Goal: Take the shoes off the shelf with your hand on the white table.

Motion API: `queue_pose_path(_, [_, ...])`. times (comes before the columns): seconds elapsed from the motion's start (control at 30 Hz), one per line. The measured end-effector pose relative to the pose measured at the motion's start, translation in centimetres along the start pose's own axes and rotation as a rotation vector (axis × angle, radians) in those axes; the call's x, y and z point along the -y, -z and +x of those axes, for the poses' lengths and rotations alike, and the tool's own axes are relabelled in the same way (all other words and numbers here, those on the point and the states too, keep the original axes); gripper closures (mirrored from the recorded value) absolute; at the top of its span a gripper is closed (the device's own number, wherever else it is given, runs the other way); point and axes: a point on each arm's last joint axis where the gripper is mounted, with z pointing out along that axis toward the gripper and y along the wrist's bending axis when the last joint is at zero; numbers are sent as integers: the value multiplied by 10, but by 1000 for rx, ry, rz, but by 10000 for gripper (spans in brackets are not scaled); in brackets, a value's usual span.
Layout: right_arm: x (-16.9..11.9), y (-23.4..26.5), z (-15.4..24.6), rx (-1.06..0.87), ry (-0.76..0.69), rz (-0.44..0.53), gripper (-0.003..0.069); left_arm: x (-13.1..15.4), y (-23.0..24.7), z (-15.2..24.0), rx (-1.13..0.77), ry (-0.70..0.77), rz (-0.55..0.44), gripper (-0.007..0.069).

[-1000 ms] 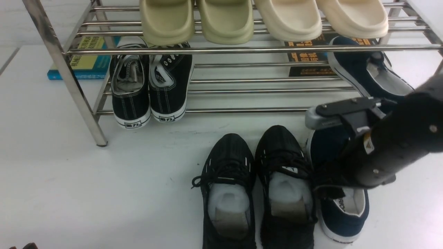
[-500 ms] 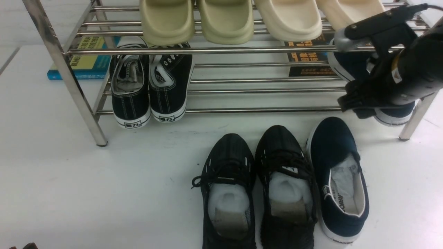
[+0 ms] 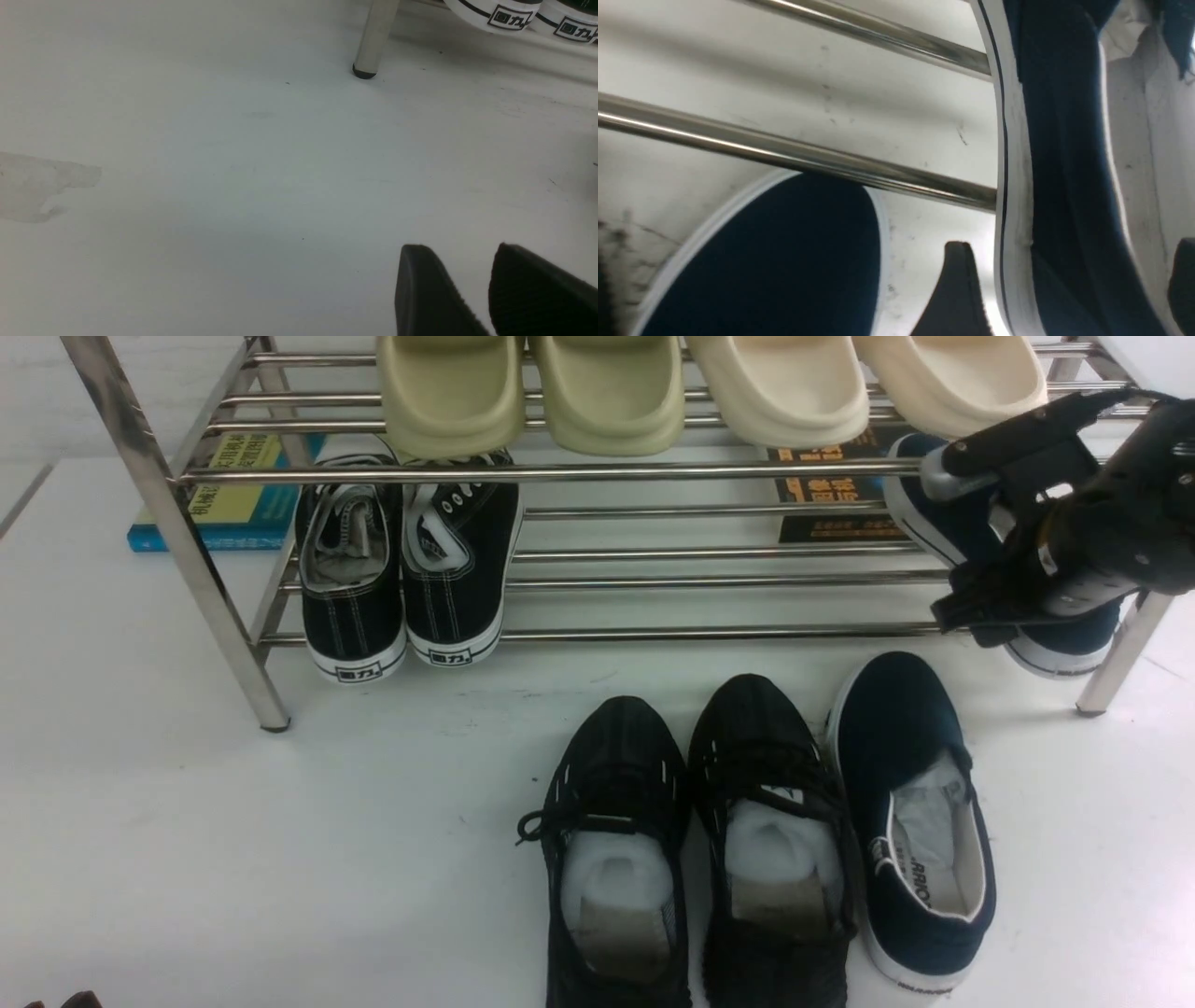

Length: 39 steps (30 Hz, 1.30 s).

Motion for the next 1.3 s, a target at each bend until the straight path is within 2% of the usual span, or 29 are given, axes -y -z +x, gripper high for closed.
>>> queue_pose_path(0.2, [-4,-16,1,8,74,20,125,0,0,0,0,0,0,382])
queue_pose_path(0.27, [-4,-18,1,12,97,28,179,0,0,0,0,0,0,382])
queue_pose_path(0.33, [-3,-20,0,24,131,46,299,0,0,0,0,0,0,382])
queue_pose_path(0.37, [-3,-20,0,24,132,48,310,0,0,0,0,0,0,382])
queue_pose_path(0.4, [-2,-20,0,28,144,56,423,0,0,0,0,0,0,382])
queue_pose_path(0.47, [-2,-20,0,28,140,56,552,0,0,0,0,0,0,382])
queue_pose_path(0.5, [-3,-20,0,26,137,54,605,0,0,0,0,0,0,382])
queue_pose_path(0.53, [-4,-19,0,23,135,54,623,0,0,0,0,0,0,382])
queue_pose_path(0.73, [-7,0,4,-44,93,77,634,0,0,0,0,0,0,382])
queue_pose_path(0.93, [-11,50,6,-82,-7,38,634,0,0,0,0,0,0,382])
queue_pose_path(1.03, [-10,80,12,-118,-65,-15,634,0,0,0,0,0,0,382])
queue_pose_path(1.3, [0,127,31,-265,-38,-125,634,0,0,0,0,0,0,382])
